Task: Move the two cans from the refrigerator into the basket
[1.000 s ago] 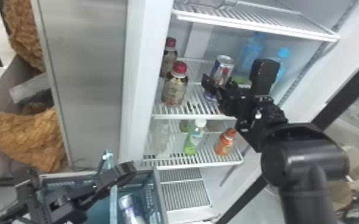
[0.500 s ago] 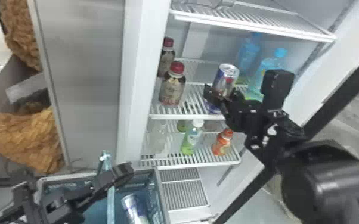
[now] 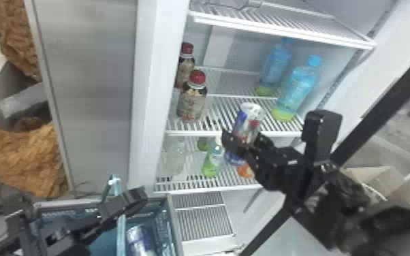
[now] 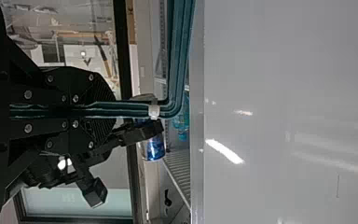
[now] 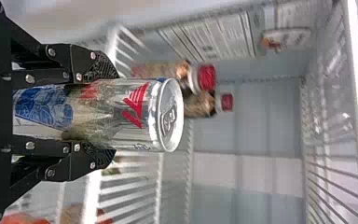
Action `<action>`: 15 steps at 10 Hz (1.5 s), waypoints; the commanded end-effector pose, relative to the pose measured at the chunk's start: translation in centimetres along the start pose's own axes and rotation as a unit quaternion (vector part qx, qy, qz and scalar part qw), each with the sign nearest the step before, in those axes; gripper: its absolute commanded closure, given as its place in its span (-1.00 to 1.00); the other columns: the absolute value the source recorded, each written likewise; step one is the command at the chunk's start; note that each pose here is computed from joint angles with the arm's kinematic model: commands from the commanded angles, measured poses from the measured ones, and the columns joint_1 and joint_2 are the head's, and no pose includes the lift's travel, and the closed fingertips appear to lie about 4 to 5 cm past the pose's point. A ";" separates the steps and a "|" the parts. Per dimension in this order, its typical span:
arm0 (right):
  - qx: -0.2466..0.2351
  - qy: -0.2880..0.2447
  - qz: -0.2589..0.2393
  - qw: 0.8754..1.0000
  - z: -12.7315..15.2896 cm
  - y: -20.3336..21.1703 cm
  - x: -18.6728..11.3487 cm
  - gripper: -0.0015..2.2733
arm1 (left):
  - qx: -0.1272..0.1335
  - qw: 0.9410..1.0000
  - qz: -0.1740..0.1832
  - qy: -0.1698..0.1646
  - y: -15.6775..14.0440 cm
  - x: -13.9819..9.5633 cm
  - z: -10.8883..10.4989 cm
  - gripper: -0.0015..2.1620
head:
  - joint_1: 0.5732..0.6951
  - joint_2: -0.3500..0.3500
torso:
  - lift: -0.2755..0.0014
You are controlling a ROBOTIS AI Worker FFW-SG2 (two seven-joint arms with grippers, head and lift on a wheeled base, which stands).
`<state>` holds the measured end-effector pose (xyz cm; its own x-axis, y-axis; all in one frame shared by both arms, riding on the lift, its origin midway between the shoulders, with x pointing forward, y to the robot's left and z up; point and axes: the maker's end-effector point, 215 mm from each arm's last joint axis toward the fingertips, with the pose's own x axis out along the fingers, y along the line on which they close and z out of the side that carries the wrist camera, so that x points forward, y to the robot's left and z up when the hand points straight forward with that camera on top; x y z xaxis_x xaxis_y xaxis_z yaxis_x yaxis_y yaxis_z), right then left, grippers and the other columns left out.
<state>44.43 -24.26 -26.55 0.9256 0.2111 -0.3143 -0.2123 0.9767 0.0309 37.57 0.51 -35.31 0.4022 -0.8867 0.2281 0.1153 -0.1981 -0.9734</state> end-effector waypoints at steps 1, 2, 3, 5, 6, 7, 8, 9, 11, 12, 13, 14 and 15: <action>0.012 0.026 0.026 0.999 -2.0 2.7 -1.8 0.13 | 0.000 1.000 0.000 0.000 0.0 -0.1 0.0 0.10 | 1.00 -0.92 | 0.77; 0.029 0.044 0.050 0.997 -3.5 4.6 -2.6 0.13 | 0.001 1.000 0.000 -0.001 0.0 -0.1 0.1 0.10 | 1.00 -0.89 | 0.77; 0.043 0.058 0.072 0.995 -4.6 6.6 -3.2 0.13 | 0.000 1.000 0.001 -0.001 0.1 -0.2 0.0 0.10 | 1.00 -0.85 | 0.77; 0.069 0.084 0.109 0.988 -7.0 9.6 -3.4 0.13 | 0.001 1.000 0.000 -0.001 0.0 -0.1 0.1 0.10 | 1.00 -0.73 | 0.77; 0.086 0.102 0.120 0.984 -9.0 10.3 -3.2 0.13 | 0.000 1.000 0.001 -0.001 0.1 -0.2 0.0 0.10 | 1.00 -0.68 | 0.77; 0.097 0.118 0.120 0.981 -10.5 10.6 -3.2 0.13 | 0.000 1.000 0.001 -0.001 0.1 -0.2 0.0 0.10 | 1.00 -0.66 | 0.77; 0.110 0.136 0.123 0.977 -12.4 10.9 -3.0 0.13 | 0.000 1.000 0.001 -0.001 0.1 -0.2 0.0 0.10 | 1.00 -0.64 | 0.77; 0.127 0.157 0.133 0.970 -14.6 11.3 -2.6 0.13 | 0.000 1.000 0.000 -0.003 0.0 -0.2 0.1 0.10 | 1.00 -0.63 | 0.77; 0.169 0.184 0.170 0.953 -17.8 13.8 -1.8 0.13 | 0.000 1.000 -0.001 -0.002 0.0 -0.2 0.1 0.10 | 1.00 -0.59 | 0.77; 0.178 0.187 0.184 0.948 -18.2 14.9 -1.4 0.13 | 0.000 1.000 -0.001 -0.003 0.0 -0.2 0.1 0.10 | 1.00 -0.53 | 0.77; 0.190 0.193 0.202 0.941 -18.8 15.8 -1.1 0.13 | 0.000 1.000 -0.001 -0.003 0.0 -0.2 0.1 0.10 | 1.00 -0.51 | 0.77; 0.196 0.194 0.214 0.937 -19.1 16.3 -0.7 0.01 | -0.002 1.000 -0.001 -0.002 0.0 -0.2 0.0 0.10 | 1.00 -0.45 | 0.77; 0.204 0.194 0.227 0.932 -19.1 17.0 -0.6 -0.38 | -0.002 1.000 0.000 -0.004 0.1 -0.3 0.0 0.10 | 1.00 -0.40 | 0.77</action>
<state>34.28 -8.72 -43.72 0.5732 0.6501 -0.4988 -0.3476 0.7442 0.5705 37.46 0.70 -35.45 0.4076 -0.8838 0.2295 0.1126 -0.2008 -0.9731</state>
